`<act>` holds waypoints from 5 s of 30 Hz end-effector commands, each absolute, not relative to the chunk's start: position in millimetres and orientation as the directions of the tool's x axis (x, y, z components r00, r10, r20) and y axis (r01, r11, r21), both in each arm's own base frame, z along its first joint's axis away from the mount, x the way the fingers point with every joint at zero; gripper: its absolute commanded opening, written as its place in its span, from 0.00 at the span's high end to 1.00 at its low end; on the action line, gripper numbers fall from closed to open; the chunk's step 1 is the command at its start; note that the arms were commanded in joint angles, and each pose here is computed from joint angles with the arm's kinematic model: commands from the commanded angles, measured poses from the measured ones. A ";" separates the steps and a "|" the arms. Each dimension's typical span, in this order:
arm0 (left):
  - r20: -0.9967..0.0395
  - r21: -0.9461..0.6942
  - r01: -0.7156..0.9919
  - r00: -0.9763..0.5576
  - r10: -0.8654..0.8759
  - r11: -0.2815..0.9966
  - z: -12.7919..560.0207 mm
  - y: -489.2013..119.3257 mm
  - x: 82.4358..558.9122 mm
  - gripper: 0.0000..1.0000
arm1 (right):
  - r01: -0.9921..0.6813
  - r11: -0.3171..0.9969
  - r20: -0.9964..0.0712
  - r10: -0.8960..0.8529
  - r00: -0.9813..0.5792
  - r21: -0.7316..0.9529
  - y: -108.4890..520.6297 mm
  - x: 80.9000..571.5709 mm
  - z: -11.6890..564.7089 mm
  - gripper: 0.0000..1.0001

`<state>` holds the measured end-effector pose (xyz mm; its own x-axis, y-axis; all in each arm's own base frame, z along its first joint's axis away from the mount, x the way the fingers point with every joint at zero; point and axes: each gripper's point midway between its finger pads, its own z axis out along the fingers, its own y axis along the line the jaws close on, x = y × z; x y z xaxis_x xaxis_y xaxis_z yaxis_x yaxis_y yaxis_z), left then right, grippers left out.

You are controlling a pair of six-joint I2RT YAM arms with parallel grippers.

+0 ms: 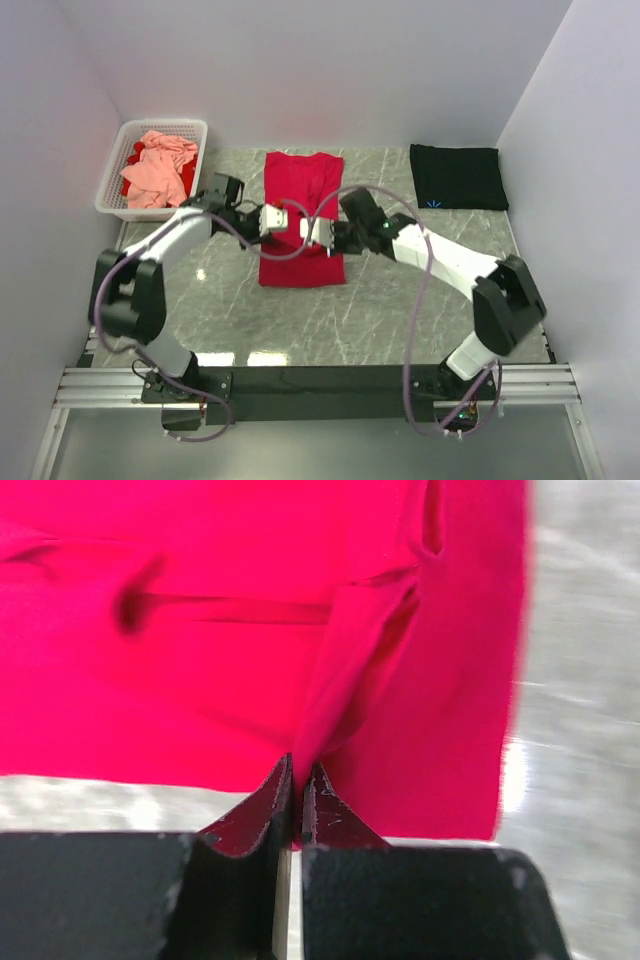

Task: Fold and stack the t-shirts
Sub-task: Fold the tshirt

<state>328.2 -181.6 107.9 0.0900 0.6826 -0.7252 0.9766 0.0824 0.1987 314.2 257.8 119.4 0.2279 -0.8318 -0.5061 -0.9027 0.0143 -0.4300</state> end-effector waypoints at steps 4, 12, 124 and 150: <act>-0.744 0.271 0.959 0.156 0.649 0.080 124.4 -187.4 406.5 0.99 | -0.895 -0.008 -0.503 -0.825 0.257 -0.445 261.1 383.5 126.4 1.00; -0.737 0.214 0.970 0.081 0.671 0.117 92.3 -189.5 466.8 0.92 | -0.888 0.033 -0.489 -0.844 0.222 -0.459 257.6 446.3 115.3 0.92; -0.818 0.090 0.996 0.075 0.570 -0.002 184.9 -183.1 401.5 0.99 | -0.949 0.051 -0.557 -0.819 0.139 -0.312 221.7 387.0 152.4 1.00; -0.836 -0.086 0.817 -0.371 0.404 0.570 149.6 -164.7 540.6 0.55 | -0.738 0.560 -0.656 -0.724 -0.215 -0.376 200.8 557.2 191.0 0.53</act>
